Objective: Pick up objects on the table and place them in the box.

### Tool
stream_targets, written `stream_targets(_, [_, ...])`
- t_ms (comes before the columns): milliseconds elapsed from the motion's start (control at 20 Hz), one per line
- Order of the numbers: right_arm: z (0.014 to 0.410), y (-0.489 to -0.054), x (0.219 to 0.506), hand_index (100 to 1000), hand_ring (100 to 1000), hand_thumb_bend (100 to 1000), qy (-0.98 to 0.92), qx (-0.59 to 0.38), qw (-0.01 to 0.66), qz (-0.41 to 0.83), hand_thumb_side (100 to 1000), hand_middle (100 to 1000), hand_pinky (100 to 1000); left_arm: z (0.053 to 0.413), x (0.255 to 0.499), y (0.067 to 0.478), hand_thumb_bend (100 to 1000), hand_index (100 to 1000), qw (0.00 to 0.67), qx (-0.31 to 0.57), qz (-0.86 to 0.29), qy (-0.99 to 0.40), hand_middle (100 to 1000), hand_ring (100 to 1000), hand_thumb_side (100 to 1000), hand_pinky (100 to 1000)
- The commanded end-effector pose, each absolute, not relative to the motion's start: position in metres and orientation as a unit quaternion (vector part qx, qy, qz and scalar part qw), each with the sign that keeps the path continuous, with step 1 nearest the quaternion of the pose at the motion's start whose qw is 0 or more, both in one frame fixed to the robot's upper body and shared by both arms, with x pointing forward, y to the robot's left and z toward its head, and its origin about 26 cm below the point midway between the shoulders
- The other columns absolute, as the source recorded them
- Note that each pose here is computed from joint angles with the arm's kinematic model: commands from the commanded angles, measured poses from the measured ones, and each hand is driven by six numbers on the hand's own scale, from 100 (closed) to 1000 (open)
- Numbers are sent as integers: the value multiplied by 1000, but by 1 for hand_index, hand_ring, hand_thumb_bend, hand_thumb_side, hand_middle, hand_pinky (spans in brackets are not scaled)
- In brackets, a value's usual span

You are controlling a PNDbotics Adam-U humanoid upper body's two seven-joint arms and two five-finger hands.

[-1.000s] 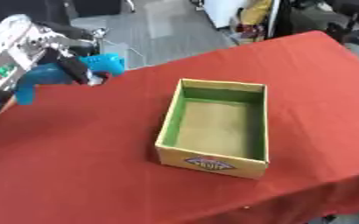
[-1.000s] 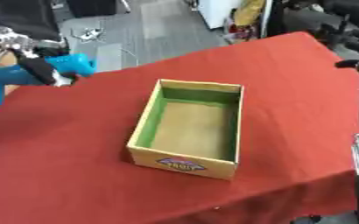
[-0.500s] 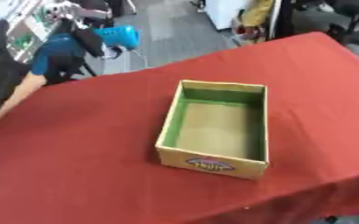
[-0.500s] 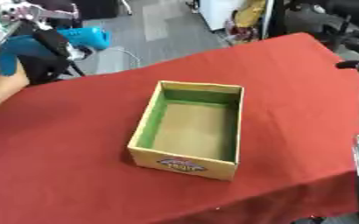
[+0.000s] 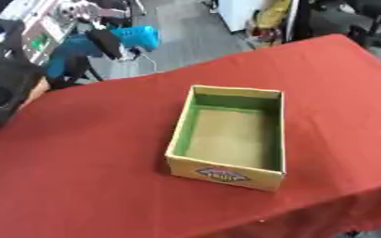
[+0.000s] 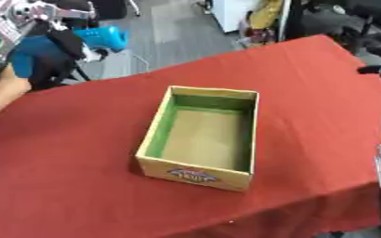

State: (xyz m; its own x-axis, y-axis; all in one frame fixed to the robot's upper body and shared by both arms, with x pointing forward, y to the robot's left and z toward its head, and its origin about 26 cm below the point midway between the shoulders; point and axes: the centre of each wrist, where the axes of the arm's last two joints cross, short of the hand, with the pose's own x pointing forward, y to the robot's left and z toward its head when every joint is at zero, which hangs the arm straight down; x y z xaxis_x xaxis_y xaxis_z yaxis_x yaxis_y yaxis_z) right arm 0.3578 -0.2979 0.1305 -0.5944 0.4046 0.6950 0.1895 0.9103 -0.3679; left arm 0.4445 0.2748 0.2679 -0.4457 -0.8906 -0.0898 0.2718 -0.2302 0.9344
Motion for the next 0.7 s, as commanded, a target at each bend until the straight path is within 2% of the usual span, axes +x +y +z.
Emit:
stream_targets(50, [141, -296, 359, 990, 800, 454, -891, -166, 401, 130, 965, 828, 599, 281, 446, 262, 100, 100, 390, 340, -701, -490, 100, 100, 344, 248])
stream_targets(450, [144, -293, 359, 997, 801, 451, -896, -163, 395, 118, 991, 828, 600, 268, 449, 230, 100, 100, 370, 328, -702, -513, 100, 100, 340, 243])
stream_targets(500, [144, -293, 359, 998, 802, 452, -897, -162, 395, 117, 998, 828, 600, 265, 450, 228, 100, 100, 368, 329, -702, -513, 100, 100, 265, 243])
stream_targets(550, [144, -292, 359, 997, 802, 450, -897, -162, 395, 115, 1000, 825, 600, 262, 450, 226, 100, 100, 368, 328, -703, -512, 100, 100, 340, 243])
stream_targets(700, [144, -292, 359, 998, 805, 435, -898, -161, 394, 110, 1000, 826, 601, 254, 451, 220, 100, 100, 367, 329, -705, -511, 100, 100, 337, 243])
